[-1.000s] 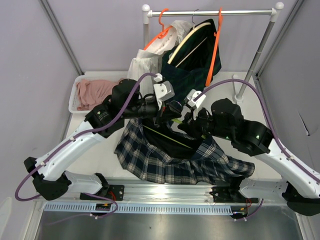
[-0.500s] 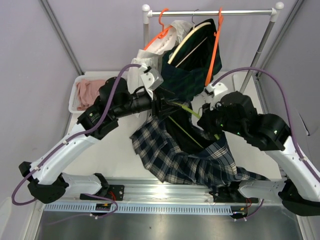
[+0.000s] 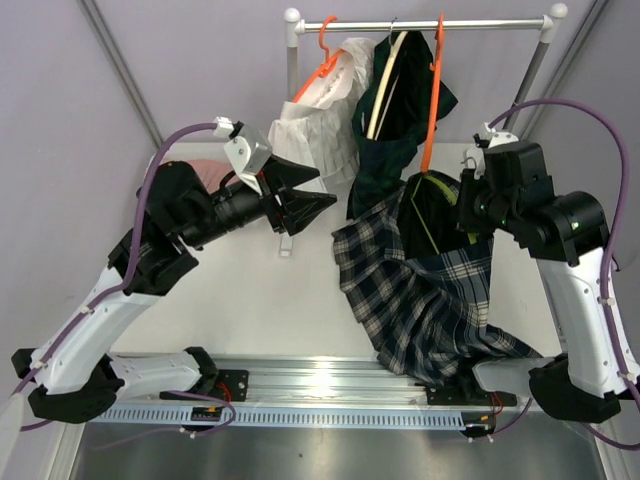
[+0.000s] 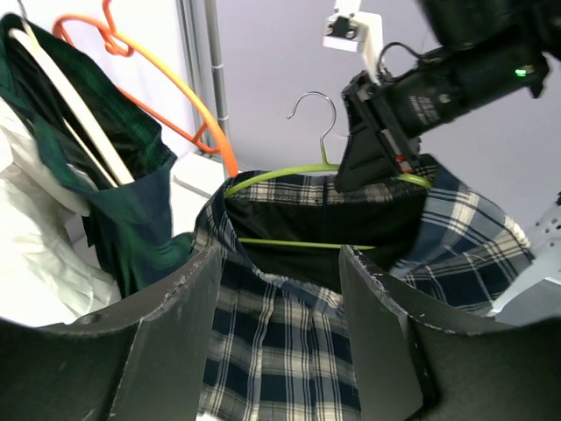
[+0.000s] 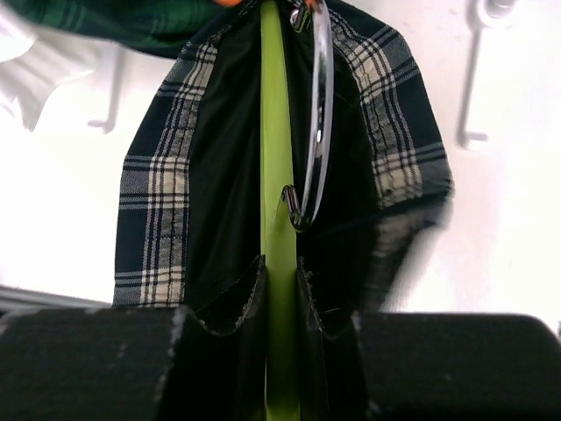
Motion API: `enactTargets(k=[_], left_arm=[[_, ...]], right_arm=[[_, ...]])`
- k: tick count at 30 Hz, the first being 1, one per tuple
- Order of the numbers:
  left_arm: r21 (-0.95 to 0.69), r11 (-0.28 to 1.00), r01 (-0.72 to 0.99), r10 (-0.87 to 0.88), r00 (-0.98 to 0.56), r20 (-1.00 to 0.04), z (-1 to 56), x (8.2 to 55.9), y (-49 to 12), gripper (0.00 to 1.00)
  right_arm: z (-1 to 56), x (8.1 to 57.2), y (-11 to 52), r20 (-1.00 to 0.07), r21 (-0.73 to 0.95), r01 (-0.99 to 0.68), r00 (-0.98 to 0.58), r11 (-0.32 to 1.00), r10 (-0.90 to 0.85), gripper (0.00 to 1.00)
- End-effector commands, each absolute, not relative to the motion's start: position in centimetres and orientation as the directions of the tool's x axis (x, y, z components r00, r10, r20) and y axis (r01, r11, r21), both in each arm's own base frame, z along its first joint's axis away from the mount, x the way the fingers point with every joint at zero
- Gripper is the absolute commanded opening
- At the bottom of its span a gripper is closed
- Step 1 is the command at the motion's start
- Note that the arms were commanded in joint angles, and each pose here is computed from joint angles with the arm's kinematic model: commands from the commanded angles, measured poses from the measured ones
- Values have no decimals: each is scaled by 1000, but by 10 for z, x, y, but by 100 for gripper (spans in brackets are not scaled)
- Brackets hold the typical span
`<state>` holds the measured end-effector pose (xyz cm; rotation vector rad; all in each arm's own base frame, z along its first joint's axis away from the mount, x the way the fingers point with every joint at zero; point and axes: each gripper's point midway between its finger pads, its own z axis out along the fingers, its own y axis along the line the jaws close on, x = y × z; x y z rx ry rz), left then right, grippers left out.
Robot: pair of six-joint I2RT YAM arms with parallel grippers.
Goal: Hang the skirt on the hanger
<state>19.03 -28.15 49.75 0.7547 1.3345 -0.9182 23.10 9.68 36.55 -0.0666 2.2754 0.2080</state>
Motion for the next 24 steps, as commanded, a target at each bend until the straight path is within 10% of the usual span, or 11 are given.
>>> enactTargets(k=[1,14,24], left_arm=[[-72,488,870,-140,-3,-990,512,187,-269,62],[-100,517,850,-71,-73,-995,490,191,-267,62],[-135,484,865,-81,-110,-991,480,181,-267,62]], right_arm=[[401,242,81,-814,150,-76,-576,986,79,0],[443,282,30,-865,103,130,-477,986,153,0],[488,344,23,-940,211,-62,-286,975,185,0]])
